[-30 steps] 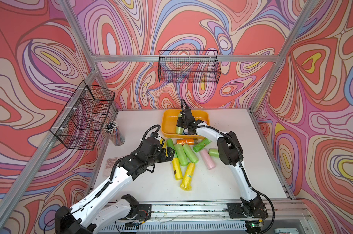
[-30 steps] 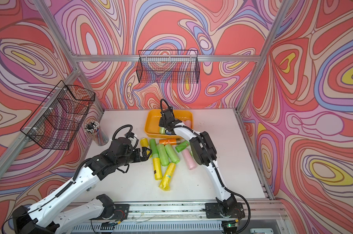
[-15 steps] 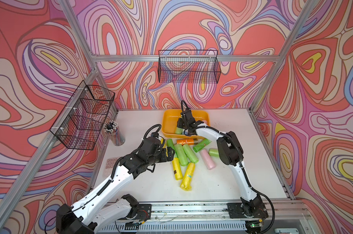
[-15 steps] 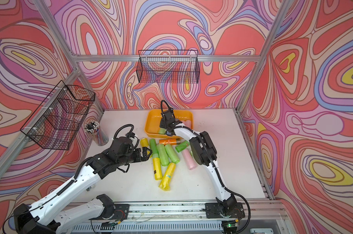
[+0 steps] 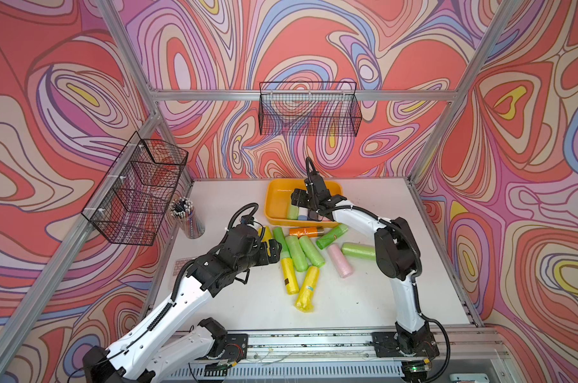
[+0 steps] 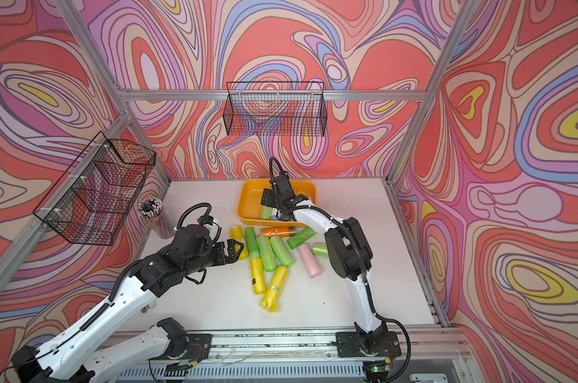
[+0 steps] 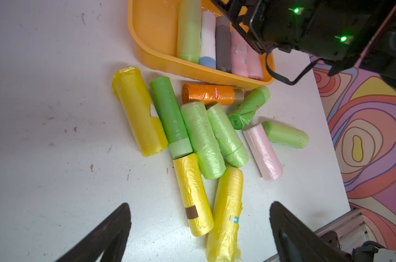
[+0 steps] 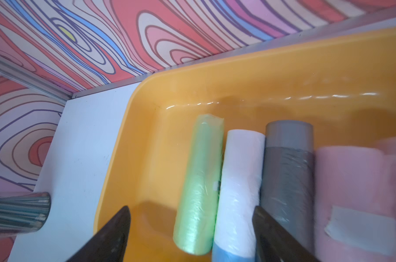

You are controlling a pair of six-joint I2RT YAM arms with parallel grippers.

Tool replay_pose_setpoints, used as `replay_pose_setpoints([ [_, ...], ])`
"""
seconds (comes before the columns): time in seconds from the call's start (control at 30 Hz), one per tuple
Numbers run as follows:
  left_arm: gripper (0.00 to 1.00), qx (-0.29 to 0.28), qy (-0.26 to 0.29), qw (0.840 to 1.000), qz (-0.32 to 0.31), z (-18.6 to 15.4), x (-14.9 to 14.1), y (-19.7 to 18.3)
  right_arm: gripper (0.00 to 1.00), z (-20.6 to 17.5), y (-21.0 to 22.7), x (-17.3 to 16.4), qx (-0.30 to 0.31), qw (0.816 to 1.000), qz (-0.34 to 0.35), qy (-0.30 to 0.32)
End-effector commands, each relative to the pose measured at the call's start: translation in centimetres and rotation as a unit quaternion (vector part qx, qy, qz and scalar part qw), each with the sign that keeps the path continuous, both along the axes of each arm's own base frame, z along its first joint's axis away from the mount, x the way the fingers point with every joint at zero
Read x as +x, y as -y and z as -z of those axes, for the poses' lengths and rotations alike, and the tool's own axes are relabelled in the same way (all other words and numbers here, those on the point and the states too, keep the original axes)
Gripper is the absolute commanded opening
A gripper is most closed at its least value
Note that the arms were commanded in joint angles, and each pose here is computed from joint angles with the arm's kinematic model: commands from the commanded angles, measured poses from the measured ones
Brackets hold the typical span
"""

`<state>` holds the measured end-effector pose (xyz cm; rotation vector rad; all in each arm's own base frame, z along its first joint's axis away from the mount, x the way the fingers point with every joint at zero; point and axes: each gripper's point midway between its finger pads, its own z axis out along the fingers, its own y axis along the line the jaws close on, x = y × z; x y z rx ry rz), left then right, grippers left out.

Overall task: Put the roll of trash bags into the storage box
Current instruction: Place the roll of trash bags in the storage box, then pick up the roll of trash bags from the center of the board.

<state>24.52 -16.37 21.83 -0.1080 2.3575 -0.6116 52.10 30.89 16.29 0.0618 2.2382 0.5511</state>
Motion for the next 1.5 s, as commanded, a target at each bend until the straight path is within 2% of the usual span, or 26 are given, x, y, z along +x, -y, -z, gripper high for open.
replay_pose_setpoints([
  [0.0, 0.96, 0.011, -0.003, 1.0, -0.02, 0.7, -0.2, -0.9, 0.94, -4.4, 2.1, -1.8, -0.018, 0.999, 0.0, 0.038],
  [0.07, 0.97, 0.008, -0.003, 1.0, -0.019, 0.8, 0.2, -0.5, 0.98, -5.7, 3.9, -3.3, -0.04, 0.998, 0.01, 0.052],
  [0.23, 0.96, -0.003, -0.014, 1.0, 0.007, 1.1, 1.3, 1.6, 0.98, -6.1, 7.7, -6.6, -0.097, 0.994, 0.024, 0.048],
  [0.47, 0.97, -0.01, -0.038, 0.998, 0.049, 2.1, 2.7, 5.5, 0.98, -4.9, 12.1, -10.8, -0.16, 0.986, 0.053, 0.014],
  [0.63, 0.96, -0.03, -0.044, 0.996, 0.076, 2.5, 2.6, 8.1, 0.98, -3.4, 14.1, -13.4, -0.18, 0.982, 0.057, -0.005],
  [0.8, 0.96, -0.042, -0.062, 0.991, 0.109, 3.0, 1.2, 10.1, 0.98, -0.9, 15.2, -16.9, -0.165, 0.985, 0.045, -0.038],
  [1.03, 0.96, -0.05, -0.07, 0.99, 0.114, 3.8, -1.1, 10.0, 0.98, 1.0, 15.9, -20.3, -0.125, 0.99, 0.037, -0.057],
  [1.27, 0.97, -0.054, -0.053, 0.992, 0.096, 4.6, -1.0, 9.3, 0.97, 3.6, 16.1, -21.8, -0.124, 0.988, 0.028, -0.091],
  [1.47, 0.97, -0.04, -0.058, 0.992, 0.106, 6.0, -0.4, 10.0, 0.92, 6.0, 15.9, -22.8, -0.104, 0.988, 0.025, -0.114],
])
